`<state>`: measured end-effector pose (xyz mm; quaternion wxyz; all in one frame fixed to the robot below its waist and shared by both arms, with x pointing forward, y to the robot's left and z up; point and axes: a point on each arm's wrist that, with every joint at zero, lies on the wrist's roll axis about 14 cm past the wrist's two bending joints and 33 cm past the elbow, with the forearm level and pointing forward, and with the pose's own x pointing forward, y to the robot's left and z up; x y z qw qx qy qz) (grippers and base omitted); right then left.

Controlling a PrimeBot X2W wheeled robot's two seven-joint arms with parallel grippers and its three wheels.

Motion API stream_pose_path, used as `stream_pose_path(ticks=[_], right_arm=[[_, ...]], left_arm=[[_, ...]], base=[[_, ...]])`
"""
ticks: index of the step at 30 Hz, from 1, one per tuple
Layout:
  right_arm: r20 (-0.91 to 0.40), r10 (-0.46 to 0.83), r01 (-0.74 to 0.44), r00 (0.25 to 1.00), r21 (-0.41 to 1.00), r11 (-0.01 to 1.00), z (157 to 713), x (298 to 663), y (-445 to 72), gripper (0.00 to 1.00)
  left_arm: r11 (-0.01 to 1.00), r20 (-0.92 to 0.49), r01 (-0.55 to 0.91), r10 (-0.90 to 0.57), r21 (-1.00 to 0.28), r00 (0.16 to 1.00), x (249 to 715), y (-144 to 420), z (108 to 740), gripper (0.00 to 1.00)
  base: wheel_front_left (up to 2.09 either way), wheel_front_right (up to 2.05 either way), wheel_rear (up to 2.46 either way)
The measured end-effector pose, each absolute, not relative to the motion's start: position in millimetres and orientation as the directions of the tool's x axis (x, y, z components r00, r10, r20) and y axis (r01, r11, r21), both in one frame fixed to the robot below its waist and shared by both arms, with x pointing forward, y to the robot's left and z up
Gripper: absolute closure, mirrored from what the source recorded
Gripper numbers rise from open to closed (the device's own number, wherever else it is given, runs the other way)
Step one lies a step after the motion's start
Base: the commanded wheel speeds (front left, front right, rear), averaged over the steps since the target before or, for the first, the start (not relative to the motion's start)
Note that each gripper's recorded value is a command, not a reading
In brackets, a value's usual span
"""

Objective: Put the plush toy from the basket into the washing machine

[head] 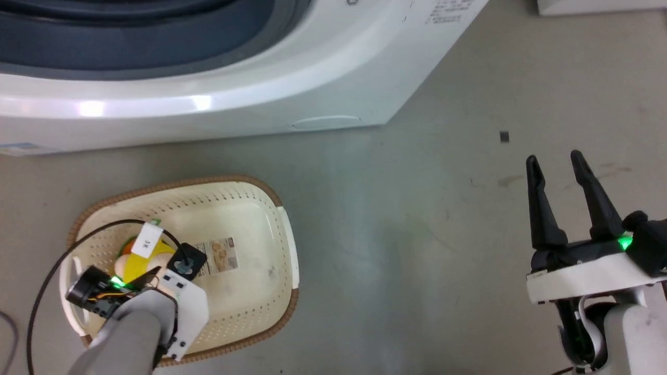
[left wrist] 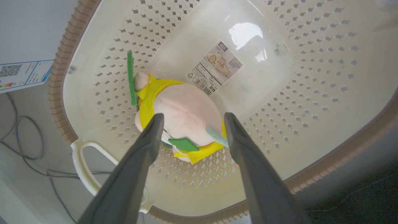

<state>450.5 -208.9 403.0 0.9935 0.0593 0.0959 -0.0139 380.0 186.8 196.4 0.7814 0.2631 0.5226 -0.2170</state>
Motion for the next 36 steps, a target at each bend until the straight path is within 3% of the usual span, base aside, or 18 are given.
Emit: stream_pose_path(ticks=[26, 27, 28, 29, 36], right_arm=[[-0.288, -0.088, 0.126, 0.953, 0.115, 0.985, 333, 464, -234, 0.00], [-0.292, -0.091, 0.129, 0.952, 0.115, 0.985, 330, 464, -235, 0.00], [-0.291, -0.093, 0.131, 0.952, 0.113, 0.985, 329, 465, -236, 0.00], [-0.288, -0.094, 0.131, 0.953, 0.112, 0.985, 328, 467, -236, 0.00], [-0.279, -0.107, 0.142, 0.954, 0.109, 0.984, 323, 472, -241, 0.00]], left_arm=[[0.674, -0.990, 0.729, 0.024, 0.118, 0.137, 375, 220, 106, 0.00], [0.671, -0.991, 0.732, 0.031, 0.116, 0.129, 374, 221, 103, 0.57], [0.667, -0.992, 0.736, 0.040, 0.114, 0.118, 373, 223, 101, 0.93], [0.663, -0.993, 0.740, 0.050, 0.113, 0.107, 371, 225, 98, 1.00], [0.645, -0.994, 0.758, 0.103, 0.103, 0.048, 361, 240, 87, 1.00]], base=[[0.00, 0.00, 0.00], [0.00, 0.00, 0.00], [0.00, 0.00, 0.00], [0.00, 0.00, 0.00], [0.00, 0.00, 0.00]])
